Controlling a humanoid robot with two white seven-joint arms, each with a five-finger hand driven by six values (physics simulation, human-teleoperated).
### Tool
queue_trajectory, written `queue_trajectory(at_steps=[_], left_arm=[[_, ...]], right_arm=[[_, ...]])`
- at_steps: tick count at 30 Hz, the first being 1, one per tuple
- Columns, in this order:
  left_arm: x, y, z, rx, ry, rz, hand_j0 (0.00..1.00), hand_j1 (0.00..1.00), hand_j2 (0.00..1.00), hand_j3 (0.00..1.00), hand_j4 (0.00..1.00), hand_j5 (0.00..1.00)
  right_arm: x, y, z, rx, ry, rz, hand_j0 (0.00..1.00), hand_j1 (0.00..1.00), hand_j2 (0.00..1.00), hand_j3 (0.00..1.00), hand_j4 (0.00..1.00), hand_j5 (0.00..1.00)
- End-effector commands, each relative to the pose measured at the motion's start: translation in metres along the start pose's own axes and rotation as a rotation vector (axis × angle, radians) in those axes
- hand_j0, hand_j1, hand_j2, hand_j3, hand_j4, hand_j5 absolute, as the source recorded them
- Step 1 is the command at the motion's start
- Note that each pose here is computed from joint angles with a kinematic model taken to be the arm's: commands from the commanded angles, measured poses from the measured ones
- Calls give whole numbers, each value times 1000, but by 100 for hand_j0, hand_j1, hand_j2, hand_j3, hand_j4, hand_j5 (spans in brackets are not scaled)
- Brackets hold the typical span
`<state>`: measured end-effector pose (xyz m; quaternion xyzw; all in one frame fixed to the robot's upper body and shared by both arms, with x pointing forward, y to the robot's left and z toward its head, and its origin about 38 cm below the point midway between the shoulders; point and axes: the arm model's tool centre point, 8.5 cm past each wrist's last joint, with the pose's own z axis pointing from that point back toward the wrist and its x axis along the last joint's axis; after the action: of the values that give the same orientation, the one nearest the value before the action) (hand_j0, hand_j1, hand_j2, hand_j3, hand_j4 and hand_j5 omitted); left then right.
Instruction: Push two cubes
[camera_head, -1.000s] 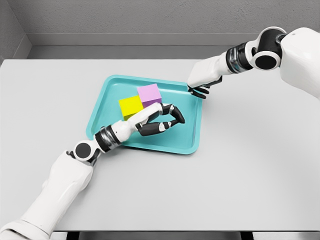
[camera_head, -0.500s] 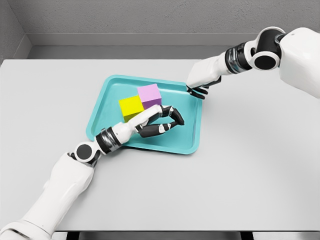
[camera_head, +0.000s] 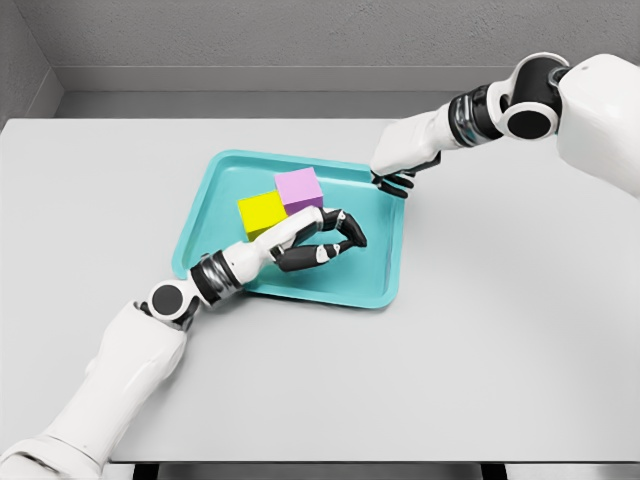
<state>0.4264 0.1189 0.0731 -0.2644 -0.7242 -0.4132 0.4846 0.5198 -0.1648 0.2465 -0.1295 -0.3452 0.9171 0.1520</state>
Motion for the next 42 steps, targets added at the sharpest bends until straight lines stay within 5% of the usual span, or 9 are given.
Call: queue_trajectory(at_steps=[1,42], left_arm=[[-1,2,1,5,2,4,46,46,46,46,46,46],[-22,11,4,-16,96,11,48,48,48,48,48,48]], right_arm=[[1,-1,0,-4,-2,0,16,16,16,16,16,16],[1,-12,-2,-10,-1,12,15,15,15,15,15,15]])
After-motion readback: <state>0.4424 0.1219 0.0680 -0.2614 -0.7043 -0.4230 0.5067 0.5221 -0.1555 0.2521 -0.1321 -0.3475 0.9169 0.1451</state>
